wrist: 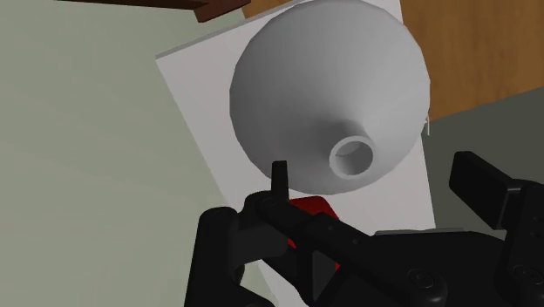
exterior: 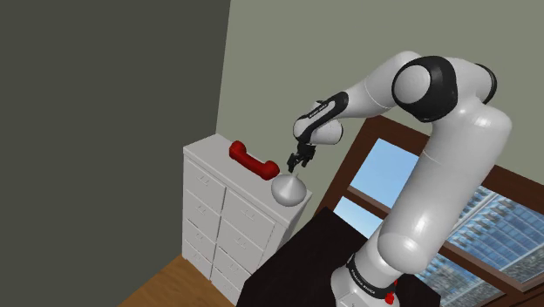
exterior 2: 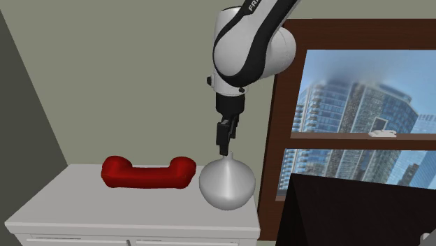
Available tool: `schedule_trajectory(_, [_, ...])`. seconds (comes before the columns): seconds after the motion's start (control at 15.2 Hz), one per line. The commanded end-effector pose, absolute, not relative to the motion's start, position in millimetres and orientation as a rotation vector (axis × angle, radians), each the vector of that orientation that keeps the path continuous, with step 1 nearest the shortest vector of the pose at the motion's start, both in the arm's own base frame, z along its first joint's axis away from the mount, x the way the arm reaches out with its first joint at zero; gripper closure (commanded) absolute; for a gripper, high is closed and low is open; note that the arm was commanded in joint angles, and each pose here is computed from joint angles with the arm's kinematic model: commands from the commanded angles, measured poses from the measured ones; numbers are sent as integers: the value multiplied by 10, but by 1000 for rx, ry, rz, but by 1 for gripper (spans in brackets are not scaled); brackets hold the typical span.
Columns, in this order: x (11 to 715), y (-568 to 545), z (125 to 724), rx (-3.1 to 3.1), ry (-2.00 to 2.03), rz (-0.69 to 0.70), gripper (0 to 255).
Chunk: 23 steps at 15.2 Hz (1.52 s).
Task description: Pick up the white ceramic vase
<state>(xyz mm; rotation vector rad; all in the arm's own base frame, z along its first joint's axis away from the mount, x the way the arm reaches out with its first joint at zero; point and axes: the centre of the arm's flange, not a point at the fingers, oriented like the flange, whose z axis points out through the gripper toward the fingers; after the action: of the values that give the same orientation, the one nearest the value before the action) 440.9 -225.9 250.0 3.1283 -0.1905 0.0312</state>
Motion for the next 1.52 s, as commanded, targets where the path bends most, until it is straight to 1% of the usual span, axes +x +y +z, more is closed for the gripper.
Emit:
schedule_trajectory(0.0, [4399, -2290, 2376, 3128, -190, 31, 0])
schedule_trajectory(0.4, [4399, -2290, 2134, 3128, -190, 31, 0])
schedule_trajectory(0.46, [4400, -2286, 2138, 3128, -190, 31, 255])
schedule_trajectory(1.06, [4399, -2290, 2134, 3128, -190, 31, 255])
schedule_trajectory(1.45, [4399, -2290, 2451, 3128, -190, 31, 255])
